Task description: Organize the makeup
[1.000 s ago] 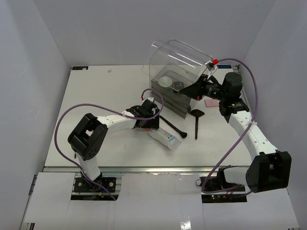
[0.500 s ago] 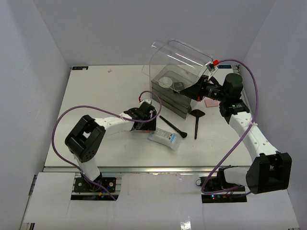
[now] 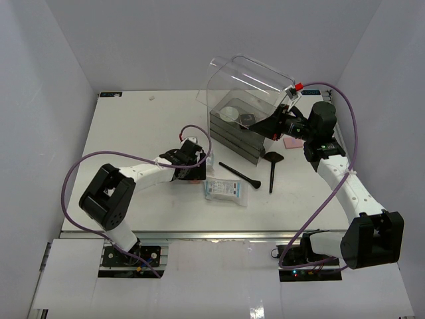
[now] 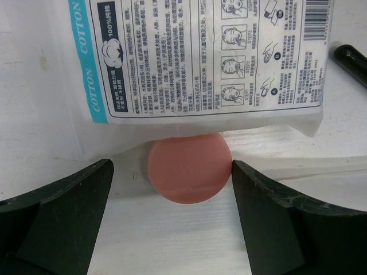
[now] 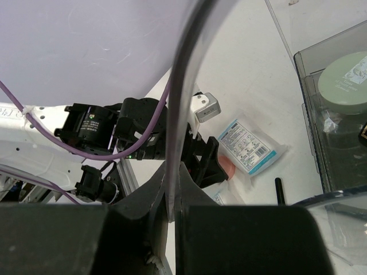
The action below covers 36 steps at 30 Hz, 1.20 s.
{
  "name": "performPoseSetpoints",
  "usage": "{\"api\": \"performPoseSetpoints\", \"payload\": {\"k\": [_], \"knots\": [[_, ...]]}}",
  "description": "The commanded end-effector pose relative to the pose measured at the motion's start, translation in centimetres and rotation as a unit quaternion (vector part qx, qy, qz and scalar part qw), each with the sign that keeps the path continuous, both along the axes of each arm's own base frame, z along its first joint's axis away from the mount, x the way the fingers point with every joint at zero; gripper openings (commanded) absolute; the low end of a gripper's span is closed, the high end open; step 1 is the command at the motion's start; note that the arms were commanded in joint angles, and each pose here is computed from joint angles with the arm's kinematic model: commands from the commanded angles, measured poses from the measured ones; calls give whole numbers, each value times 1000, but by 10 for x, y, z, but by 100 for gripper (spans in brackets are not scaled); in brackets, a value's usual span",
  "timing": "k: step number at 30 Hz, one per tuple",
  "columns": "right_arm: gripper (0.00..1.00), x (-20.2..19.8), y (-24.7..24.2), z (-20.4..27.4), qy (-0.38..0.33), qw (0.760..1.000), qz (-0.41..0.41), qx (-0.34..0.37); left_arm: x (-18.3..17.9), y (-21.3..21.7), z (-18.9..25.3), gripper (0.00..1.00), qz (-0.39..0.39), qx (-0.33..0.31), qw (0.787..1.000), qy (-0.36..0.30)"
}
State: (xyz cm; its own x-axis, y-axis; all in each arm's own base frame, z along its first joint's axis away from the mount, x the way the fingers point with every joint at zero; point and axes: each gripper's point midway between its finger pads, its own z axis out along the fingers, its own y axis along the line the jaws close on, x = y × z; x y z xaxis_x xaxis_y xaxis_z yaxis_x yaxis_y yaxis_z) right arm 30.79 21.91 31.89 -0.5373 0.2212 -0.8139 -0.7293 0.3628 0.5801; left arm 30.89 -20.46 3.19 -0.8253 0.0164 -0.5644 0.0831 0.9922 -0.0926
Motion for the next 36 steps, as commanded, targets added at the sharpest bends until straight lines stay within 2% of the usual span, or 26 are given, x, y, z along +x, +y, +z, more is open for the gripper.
{"api": "performPoseSetpoints", "payload": {"k": [1,9,15,20,25,27,29,32,36], "knots": [[8,-13,-2,47,-116,993,14,15,-1,-12,18,95,-23,-42,999,-6],[8,-13,-2,46,-114,993,14,15,4,-21,8,91,-32,-44,998,8],[8,-13,-2,46,-114,993,14,15,4,-12,1,76,-20,-23,1000,9],[8,-12,-2,45,-112,993,14,16,3,-2,-3,72,-10,-3,1000,5],[8,-13,-2,46,-114,993,14,16,0,-2,-3,61,-13,-5,1000,8],[8,-13,-2,46,-114,993,14,16,-1,-9,5,47,-21,-28,999,0],[8,-14,-2,46,-114,993,14,16,-2,-19,20,40,-35,-66,997,-12],[8,-13,-2,46,-114,993,14,16,-6,-32,53,38,-50,-132,989,-53],[8,-13,-3,47,-114,993,14,15,-14,-53,102,35,-76,-242,962,-105]]}}
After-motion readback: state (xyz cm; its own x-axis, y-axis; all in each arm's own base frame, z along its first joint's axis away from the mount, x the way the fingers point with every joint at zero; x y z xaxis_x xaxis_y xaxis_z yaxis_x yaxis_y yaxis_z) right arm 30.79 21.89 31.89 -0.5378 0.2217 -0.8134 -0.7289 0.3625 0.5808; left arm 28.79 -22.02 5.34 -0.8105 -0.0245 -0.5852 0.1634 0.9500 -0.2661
